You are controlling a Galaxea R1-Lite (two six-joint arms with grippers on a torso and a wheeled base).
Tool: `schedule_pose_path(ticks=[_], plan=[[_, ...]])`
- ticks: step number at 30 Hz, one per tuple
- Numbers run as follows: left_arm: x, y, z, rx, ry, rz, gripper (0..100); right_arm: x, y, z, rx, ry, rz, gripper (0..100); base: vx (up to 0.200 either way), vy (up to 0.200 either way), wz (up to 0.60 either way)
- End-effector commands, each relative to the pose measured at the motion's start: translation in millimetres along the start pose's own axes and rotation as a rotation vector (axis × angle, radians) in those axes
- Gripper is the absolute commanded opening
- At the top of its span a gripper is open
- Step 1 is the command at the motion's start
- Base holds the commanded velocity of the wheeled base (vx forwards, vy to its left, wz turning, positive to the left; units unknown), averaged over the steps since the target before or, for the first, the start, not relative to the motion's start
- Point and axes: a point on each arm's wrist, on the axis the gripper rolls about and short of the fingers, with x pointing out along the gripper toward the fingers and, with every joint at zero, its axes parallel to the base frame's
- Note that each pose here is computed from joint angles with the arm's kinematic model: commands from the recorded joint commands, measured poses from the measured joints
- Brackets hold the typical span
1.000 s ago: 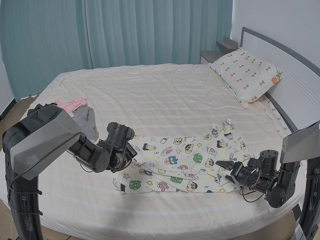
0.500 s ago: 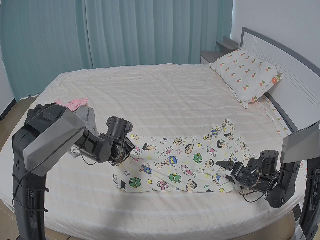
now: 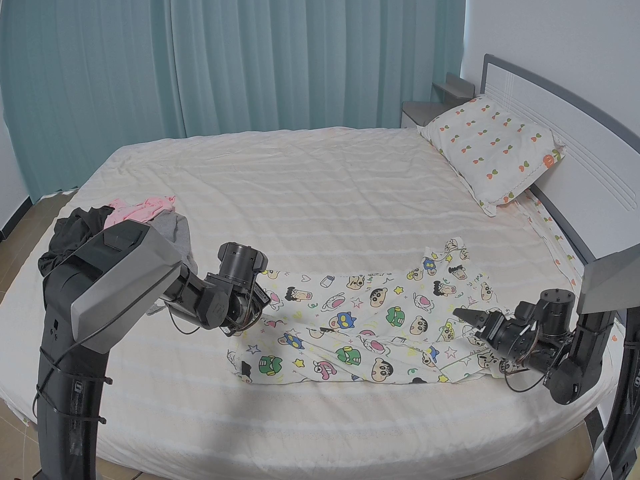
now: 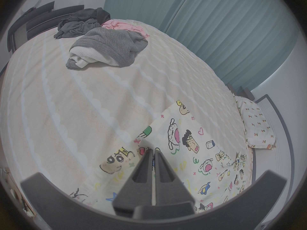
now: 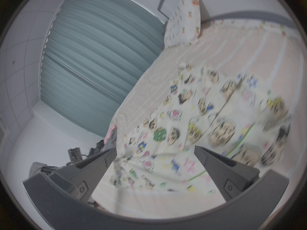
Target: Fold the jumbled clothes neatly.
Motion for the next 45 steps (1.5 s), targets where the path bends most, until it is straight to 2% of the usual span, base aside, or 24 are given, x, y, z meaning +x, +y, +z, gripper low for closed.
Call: schedule_pose_path(ticks=[1,4,7,10,16,19,23,25,28,34,40,45], plan=[[0,0,-1,0.000,-0.001,0.004,0,-11,-7,23,-0.016,-0.094,-0.014,100,0.000,0.000,0.00],[0,1,-1,0.001,-0.001,0.006,0,-10,-14,33,-0.044,-0.117,-0.033,100,0.000,0.000,0.00],[1,1,-1,0.002,0.001,0.009,0,-11,-34,34,-0.104,-0.022,-0.106,100,0.000,0.000,0.00],[2,2,-2,0.002,0.002,0.011,0,-14,-43,39,-0.089,0.004,-0.089,100,0.000,0.000,0.00],[0,0,-3,0.004,0.002,0.005,0,-1,-72,41,-0.043,0.038,-0.132,100,0.000,0.000,0.00],[0,0,-3,0.004,0.001,0.006,0,3,-80,40,-0.049,0.064,-0.112,100,0.000,0.000,0.00],[-1,0,-3,0.005,0.001,0.005,0,8,-85,34,-0.058,0.093,-0.115,100,0.000,0.000,0.00],[-1,0,-4,0.007,0.003,0.006,0,12,-91,28,-0.112,0.123,-0.118,100,0.000,0.000,0.00],[-1,-1,-4,0.007,0.001,0.005,0,16,-95,26,-0.139,0.130,-0.120,100,0.000,0.000,0.00],[-3,-2,-2,0.004,-0.002,0.002,0,24,-91,21,-0.151,0.190,-0.098,100,0.000,0.000,0.00],[-4,-1,-2,0.008,0.000,0.009,0,25,-86,20,-0.159,0.216,-0.041,100,0.000,0.000,0.00],[-4,0,-2,0.012,0.009,0.023,0,29,-86,20,-0.163,0.226,-0.034,100,0.000,0.000,0.00]])
